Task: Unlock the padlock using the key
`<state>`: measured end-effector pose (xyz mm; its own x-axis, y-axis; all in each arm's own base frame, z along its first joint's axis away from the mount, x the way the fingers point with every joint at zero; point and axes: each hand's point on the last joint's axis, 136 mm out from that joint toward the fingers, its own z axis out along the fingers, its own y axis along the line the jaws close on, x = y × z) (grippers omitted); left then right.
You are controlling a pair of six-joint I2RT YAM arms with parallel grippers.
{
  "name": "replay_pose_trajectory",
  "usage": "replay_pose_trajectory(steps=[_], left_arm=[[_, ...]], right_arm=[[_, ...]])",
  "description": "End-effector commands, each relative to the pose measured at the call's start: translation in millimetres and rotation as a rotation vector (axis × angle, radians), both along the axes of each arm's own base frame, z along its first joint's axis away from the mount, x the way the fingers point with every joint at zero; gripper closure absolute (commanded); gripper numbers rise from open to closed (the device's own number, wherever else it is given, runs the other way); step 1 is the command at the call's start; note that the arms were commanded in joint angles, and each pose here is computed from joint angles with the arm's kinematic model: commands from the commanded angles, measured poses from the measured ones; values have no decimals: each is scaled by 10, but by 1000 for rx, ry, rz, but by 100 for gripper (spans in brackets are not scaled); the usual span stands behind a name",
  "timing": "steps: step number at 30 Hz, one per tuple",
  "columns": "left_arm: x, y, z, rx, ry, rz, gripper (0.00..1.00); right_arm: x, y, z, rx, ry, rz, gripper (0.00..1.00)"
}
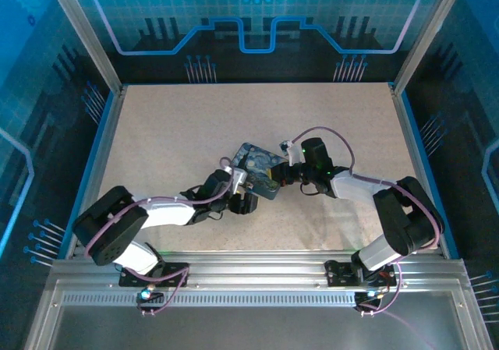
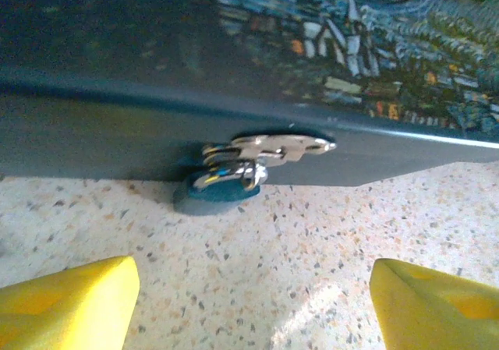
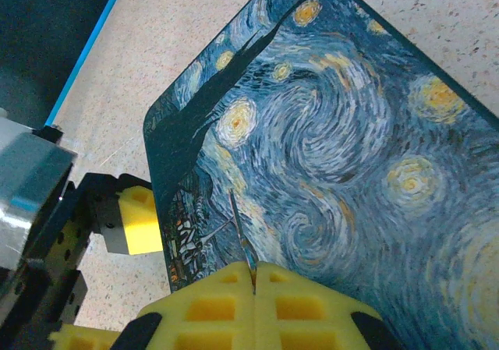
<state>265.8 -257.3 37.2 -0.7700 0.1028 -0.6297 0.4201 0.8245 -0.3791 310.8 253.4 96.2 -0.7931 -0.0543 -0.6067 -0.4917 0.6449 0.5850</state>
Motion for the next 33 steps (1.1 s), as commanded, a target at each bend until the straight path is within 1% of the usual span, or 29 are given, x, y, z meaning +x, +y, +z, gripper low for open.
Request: replay_pose_trajectory(steps=[1, 5, 11, 22, 33], left_arm=[[153, -60, 69, 51, -78, 7, 23], [196, -60, 29, 90, -93, 14, 27], [251, -76, 1, 115, -109, 9, 32], [334, -128, -74, 148, -125, -11, 39], [326, -176, -103, 136, -115, -26, 56]], right_arm=[[-26, -107, -164, -47, 48, -30, 100], [-25, -111, -162, -49, 48, -32, 100], [-30, -115, -165, -52, 48, -30, 100], [-33, -116, -165, -55, 46, -29, 100], [-32, -118, -166, -55, 46, -29, 100]])
